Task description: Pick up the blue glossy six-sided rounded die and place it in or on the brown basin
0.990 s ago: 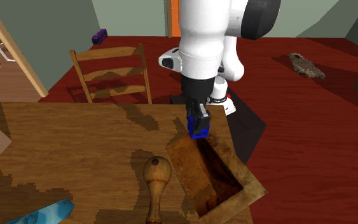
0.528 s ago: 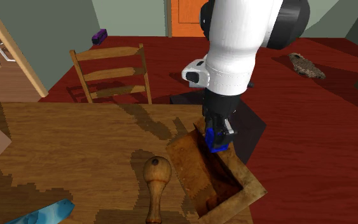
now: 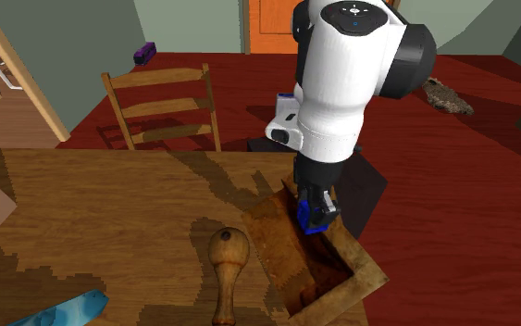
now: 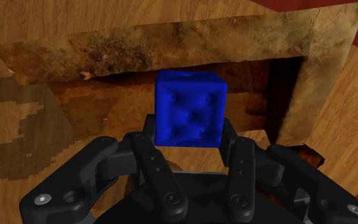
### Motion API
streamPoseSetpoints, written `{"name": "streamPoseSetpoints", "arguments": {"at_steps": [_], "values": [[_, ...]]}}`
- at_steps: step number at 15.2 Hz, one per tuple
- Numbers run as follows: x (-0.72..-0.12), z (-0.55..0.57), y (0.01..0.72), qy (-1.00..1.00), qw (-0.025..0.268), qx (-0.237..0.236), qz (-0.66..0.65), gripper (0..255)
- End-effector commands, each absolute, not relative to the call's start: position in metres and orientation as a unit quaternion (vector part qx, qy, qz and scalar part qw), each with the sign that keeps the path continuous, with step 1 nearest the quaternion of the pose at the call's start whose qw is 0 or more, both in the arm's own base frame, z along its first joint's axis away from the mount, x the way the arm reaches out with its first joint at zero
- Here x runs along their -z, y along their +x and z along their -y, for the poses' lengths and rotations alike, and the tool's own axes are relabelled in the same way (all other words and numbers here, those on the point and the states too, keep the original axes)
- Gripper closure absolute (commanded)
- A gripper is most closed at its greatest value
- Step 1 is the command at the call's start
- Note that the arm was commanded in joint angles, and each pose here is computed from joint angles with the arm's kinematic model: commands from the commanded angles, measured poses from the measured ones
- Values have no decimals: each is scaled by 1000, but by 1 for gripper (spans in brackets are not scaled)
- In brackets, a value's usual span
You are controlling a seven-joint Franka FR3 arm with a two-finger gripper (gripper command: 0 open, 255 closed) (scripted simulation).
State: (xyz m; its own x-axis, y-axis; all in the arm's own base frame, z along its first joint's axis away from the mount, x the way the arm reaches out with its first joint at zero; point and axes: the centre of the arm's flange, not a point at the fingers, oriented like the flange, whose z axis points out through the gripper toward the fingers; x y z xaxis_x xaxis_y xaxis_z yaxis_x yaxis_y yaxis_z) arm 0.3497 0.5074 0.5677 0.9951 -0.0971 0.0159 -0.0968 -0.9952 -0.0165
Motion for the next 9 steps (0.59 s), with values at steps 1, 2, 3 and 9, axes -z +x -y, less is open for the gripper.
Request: {"name": "streamPoseSetpoints", "arguments": {"at_steps": [1, 2, 3, 9], "values": [[-556, -507, 350, -999, 8, 9, -49, 255], [-551, -507, 350, -999, 8, 9, -49, 255], [-546, -507, 350, -999, 8, 9, -49, 255], [-538, -507, 350, -999, 8, 9, -49, 255]]}}
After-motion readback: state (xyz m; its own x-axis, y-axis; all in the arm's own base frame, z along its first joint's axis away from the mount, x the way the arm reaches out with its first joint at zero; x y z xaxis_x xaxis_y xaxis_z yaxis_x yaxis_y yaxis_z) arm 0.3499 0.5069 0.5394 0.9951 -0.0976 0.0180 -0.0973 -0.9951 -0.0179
